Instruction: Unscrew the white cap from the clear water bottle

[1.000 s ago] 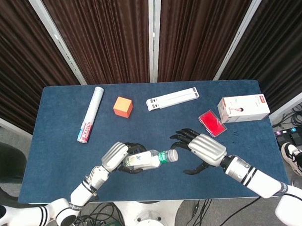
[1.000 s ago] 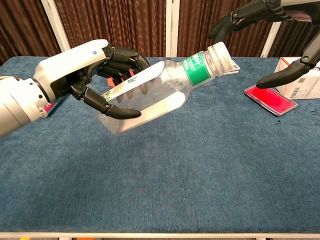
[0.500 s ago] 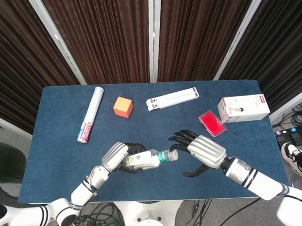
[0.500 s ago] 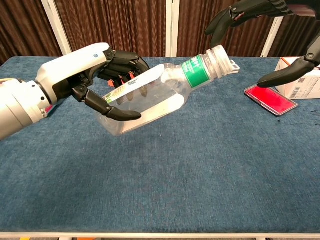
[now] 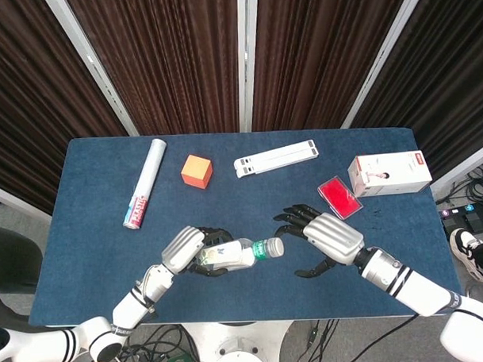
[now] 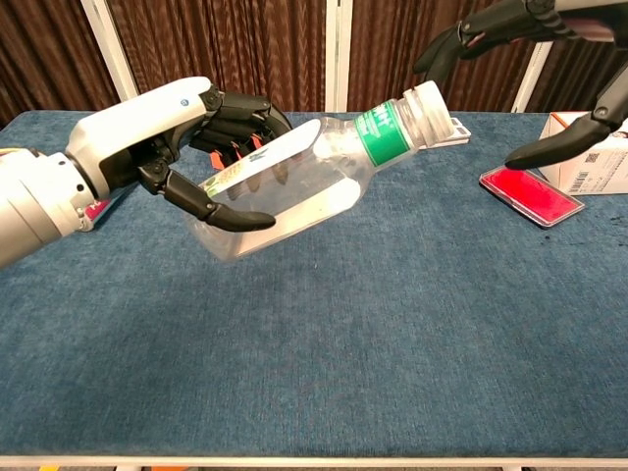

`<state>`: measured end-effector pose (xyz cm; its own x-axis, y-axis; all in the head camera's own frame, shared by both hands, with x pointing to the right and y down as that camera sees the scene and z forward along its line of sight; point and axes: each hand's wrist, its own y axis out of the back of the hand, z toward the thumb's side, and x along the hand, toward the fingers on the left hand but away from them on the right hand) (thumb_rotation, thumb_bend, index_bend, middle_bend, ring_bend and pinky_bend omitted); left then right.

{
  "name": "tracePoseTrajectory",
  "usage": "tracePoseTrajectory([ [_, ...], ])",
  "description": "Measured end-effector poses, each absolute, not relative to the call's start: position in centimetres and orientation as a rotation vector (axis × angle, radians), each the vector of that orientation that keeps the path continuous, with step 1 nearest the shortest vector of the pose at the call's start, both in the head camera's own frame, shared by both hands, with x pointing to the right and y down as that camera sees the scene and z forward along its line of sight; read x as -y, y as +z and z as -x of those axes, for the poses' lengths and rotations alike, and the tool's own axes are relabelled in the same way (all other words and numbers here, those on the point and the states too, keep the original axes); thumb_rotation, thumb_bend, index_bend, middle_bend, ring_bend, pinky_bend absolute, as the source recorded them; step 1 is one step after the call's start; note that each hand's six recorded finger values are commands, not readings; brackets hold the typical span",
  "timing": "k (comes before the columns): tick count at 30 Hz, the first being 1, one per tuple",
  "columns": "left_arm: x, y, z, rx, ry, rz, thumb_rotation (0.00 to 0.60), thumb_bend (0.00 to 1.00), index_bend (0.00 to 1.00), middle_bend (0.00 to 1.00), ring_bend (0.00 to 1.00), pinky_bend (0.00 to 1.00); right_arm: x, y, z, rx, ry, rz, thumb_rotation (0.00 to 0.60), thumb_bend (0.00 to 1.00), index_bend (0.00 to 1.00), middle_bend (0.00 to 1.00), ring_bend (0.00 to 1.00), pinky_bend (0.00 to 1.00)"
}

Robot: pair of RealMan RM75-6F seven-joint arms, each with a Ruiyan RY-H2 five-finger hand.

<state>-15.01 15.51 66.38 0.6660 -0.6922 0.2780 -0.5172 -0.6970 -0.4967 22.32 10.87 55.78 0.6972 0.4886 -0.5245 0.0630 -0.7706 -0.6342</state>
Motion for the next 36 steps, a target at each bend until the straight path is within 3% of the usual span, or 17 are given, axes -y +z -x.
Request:
tracePoseTrajectory([
  [36,-15.7,66.5,14.9,-0.934,-0.646,2.508,0.6,0.45,0.54,0.57,0.51,0.55,-10.6,55.0,-22.5,0.466,0.899,2.308,0.499,0.1,0.26,0.09,0.0,0.0],
])
